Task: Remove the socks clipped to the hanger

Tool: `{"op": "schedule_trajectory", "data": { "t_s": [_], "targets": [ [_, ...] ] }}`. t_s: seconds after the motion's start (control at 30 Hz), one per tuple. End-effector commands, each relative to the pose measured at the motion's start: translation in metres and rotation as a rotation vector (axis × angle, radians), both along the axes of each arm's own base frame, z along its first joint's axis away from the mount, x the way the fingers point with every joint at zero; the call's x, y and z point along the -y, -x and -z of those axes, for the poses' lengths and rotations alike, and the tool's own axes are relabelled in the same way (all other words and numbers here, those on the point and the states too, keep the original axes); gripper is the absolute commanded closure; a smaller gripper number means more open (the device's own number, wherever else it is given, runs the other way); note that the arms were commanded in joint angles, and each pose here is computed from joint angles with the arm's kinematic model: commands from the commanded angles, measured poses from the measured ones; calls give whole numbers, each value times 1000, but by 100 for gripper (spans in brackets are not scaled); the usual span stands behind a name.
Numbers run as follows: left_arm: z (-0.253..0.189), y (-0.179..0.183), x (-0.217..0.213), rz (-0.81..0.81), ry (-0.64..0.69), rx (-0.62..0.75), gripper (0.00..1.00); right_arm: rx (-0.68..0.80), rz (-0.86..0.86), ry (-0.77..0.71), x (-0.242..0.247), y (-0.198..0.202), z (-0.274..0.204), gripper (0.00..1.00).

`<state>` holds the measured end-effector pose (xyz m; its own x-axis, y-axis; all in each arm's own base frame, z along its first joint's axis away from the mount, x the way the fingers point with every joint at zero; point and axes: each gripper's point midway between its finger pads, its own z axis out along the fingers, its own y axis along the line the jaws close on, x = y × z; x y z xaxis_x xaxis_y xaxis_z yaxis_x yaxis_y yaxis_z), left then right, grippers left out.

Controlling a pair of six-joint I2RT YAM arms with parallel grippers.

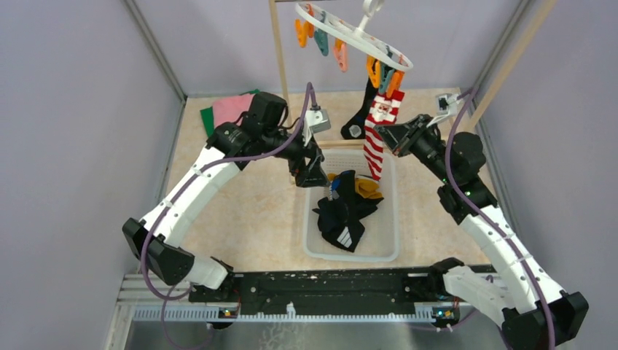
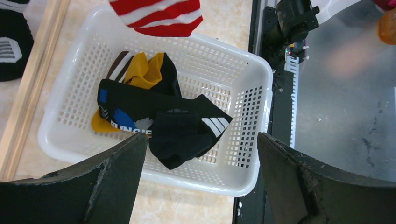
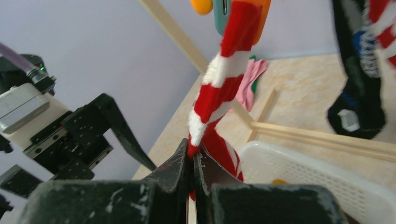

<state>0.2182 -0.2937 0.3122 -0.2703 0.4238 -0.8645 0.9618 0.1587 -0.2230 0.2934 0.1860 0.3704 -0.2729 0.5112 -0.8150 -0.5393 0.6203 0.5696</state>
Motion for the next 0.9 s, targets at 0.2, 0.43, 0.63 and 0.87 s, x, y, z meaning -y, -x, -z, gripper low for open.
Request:
{"op": "schedule_trajectory", "data": {
  "t_s": [0.2,0.43,0.63,0.87],
  "targets": [
    [-27,-11,25,69,119,8,6,-20,-290,-133,-59,30,-14,97],
    [-34,-41,37,54,131,28,5,6,-370,-215,-72,32,-31,95],
    [-43,-62,45,88,192,-6,7,28,-384,-233,-74,31,-42,94],
    [-60,-70,47,153,290,-46,16,34,-392,-234,-76,29,-47,94]
  ]
}}
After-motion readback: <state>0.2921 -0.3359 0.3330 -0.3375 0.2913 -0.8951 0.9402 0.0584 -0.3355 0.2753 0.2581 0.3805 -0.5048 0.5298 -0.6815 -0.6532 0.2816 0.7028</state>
